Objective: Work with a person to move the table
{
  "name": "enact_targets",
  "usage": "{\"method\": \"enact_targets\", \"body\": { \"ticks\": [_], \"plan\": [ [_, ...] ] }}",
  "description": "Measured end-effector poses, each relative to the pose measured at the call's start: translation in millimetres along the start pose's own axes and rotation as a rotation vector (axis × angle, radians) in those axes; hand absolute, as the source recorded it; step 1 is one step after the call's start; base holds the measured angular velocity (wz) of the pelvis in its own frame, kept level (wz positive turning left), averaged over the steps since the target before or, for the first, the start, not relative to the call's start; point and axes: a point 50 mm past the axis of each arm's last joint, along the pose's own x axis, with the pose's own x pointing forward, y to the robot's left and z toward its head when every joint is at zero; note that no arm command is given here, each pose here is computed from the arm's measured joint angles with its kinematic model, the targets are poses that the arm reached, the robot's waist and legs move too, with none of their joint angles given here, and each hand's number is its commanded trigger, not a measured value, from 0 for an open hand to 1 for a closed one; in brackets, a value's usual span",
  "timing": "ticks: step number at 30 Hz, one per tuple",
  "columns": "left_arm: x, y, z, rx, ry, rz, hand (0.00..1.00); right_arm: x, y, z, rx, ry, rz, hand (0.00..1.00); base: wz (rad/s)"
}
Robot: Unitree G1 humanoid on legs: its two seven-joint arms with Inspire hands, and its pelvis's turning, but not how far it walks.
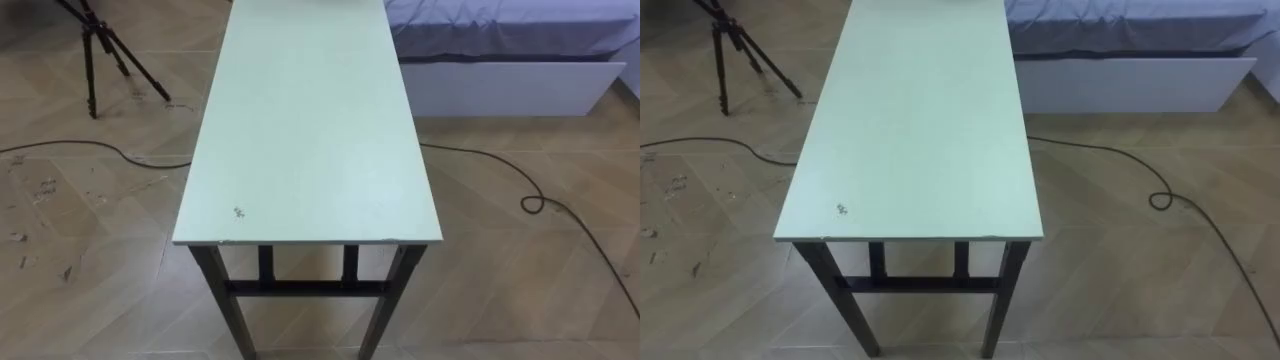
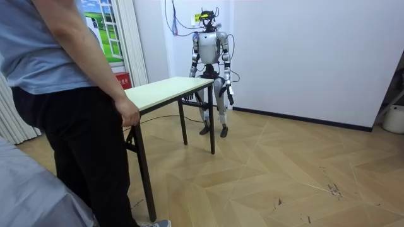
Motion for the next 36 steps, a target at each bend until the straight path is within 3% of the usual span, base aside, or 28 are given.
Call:
{"method": "enact_targets", "body": {
  "ticks": [12, 22, 26, 33, 36],
  "plan": [
    [-1.0, 3.7, -8, -0.074, 0.039, 0.01, 0.0, -1, -1, -9, 0.007, 0.058, 0.02, 0.0, 0.01],
    [-1.1, -1.7, -13, -0.532, 0.141, -0.18, 0.0, -3, -7, -2, 0.159, 0.03, 0.081, 0.0, 0.03],
    [-2.8, -4.7, -5, -0.72, 0.097, -0.275, 0.0, -4, -3, 11, 0.241, -0.042, 0.149, 0.0, 0.08],
    [-14.9, -19.5, 10, -0.85, -0.006, -0.443, 0.0, -13, 3, 20, 0.316, -0.146, 0.251, 0.0, 0.0],
    [-23.7, -26.1, 26, -0.98, -0.063, -0.535, 0.0, -22, 21, 25, 0.404, -0.21, 0.386, 0.0, 0.07]
  ]
}}
